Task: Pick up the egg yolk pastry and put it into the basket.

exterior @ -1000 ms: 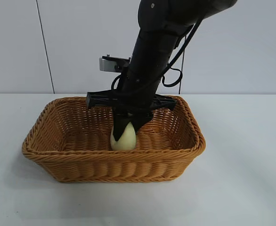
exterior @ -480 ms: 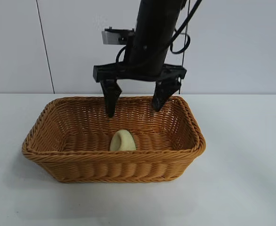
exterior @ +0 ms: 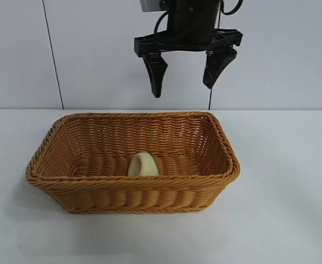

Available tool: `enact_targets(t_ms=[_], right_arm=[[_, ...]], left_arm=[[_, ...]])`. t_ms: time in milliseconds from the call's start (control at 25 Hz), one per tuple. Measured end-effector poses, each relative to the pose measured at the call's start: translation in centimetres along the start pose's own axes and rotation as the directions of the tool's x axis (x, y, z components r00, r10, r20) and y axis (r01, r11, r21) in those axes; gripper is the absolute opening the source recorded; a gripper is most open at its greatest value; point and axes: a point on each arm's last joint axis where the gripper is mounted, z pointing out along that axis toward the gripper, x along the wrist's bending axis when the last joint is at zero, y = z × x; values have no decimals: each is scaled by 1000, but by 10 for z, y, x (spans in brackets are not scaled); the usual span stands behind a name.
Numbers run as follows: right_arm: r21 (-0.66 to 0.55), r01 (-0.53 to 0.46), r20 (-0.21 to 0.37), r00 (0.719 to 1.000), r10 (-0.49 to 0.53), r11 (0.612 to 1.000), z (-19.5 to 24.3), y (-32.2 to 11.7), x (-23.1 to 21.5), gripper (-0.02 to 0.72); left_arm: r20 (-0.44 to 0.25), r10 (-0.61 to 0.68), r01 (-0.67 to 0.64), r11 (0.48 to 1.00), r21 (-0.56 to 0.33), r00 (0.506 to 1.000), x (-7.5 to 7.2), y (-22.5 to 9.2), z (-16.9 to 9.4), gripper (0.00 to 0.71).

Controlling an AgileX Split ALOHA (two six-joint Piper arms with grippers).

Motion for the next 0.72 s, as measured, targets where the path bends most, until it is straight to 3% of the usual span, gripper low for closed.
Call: enact_targets(t_ms=[320, 520, 720], right_arm=[[2, -196, 63, 979, 195, 981, 6, 5, -95, 695], [2, -226, 71, 972, 226, 974, 6, 4, -111, 695], [12, -229, 29, 973, 229, 973, 4, 2, -105, 696]], left_arm=[[0, 0, 0, 1000, 0, 1000, 0, 0, 0, 692], [0, 0, 0, 1000, 0, 1000, 0, 0, 0, 692], [0, 0, 0, 1000, 0, 1000, 0, 0, 0, 692]])
